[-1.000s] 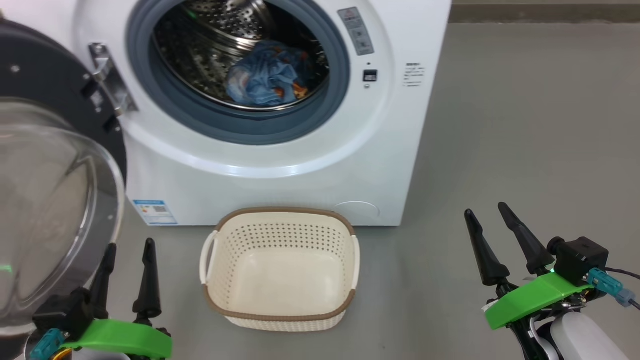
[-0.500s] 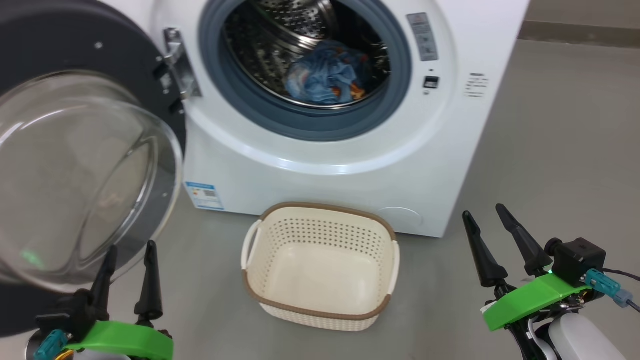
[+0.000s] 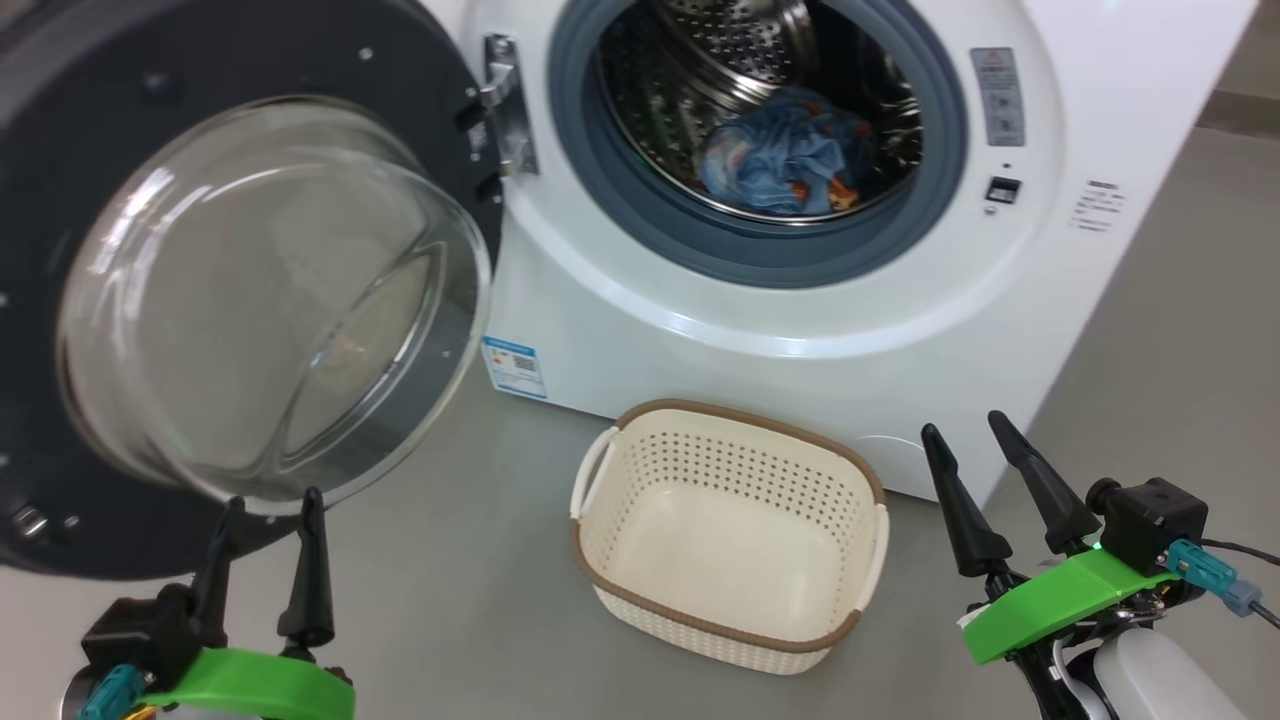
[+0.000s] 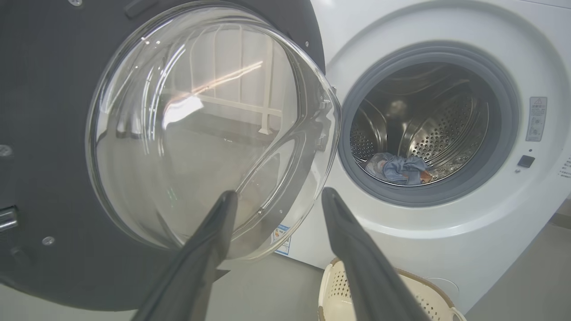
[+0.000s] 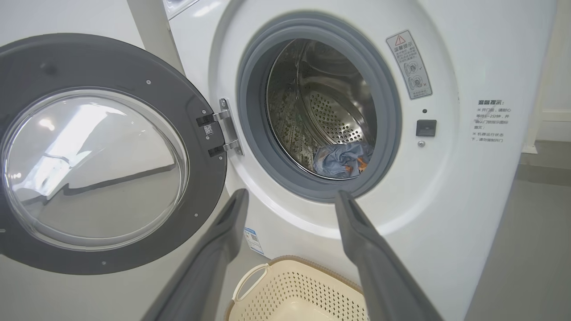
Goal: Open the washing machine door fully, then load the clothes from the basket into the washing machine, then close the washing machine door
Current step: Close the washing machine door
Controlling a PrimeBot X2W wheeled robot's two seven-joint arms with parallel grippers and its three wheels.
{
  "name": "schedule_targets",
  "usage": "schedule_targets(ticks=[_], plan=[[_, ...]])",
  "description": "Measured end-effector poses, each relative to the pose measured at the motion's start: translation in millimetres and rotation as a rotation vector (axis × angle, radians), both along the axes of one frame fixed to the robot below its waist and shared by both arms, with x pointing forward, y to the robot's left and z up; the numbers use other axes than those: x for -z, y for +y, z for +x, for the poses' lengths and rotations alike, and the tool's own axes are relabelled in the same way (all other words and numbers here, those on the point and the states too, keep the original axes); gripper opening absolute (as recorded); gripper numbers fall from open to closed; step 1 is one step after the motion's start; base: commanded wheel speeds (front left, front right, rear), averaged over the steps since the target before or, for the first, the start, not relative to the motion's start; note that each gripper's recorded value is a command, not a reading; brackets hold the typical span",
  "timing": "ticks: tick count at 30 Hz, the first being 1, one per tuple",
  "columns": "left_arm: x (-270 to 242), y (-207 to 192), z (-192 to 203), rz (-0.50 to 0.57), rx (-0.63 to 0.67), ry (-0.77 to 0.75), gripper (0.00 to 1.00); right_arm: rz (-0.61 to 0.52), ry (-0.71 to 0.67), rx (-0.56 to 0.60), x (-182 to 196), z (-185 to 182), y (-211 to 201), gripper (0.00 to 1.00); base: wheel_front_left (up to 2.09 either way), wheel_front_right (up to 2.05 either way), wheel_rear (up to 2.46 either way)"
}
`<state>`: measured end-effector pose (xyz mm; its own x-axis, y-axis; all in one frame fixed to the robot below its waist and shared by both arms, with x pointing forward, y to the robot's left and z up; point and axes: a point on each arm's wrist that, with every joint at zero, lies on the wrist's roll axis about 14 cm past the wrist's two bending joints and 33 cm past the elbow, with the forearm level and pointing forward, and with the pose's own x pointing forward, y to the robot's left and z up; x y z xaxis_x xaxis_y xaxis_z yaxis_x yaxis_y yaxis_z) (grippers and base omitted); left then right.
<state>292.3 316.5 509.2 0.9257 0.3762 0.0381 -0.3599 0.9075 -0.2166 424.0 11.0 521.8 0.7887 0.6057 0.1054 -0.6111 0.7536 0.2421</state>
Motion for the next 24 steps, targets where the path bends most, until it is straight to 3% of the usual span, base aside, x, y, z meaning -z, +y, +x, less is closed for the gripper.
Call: schedule_targets(ticks=[24], plan=[[-5,18,-26,-0.001,-0.085,-0.022,1.00,-0.008,0.003,-0.076,1,-9,27,1.00,0.00,0.00,0.00]])
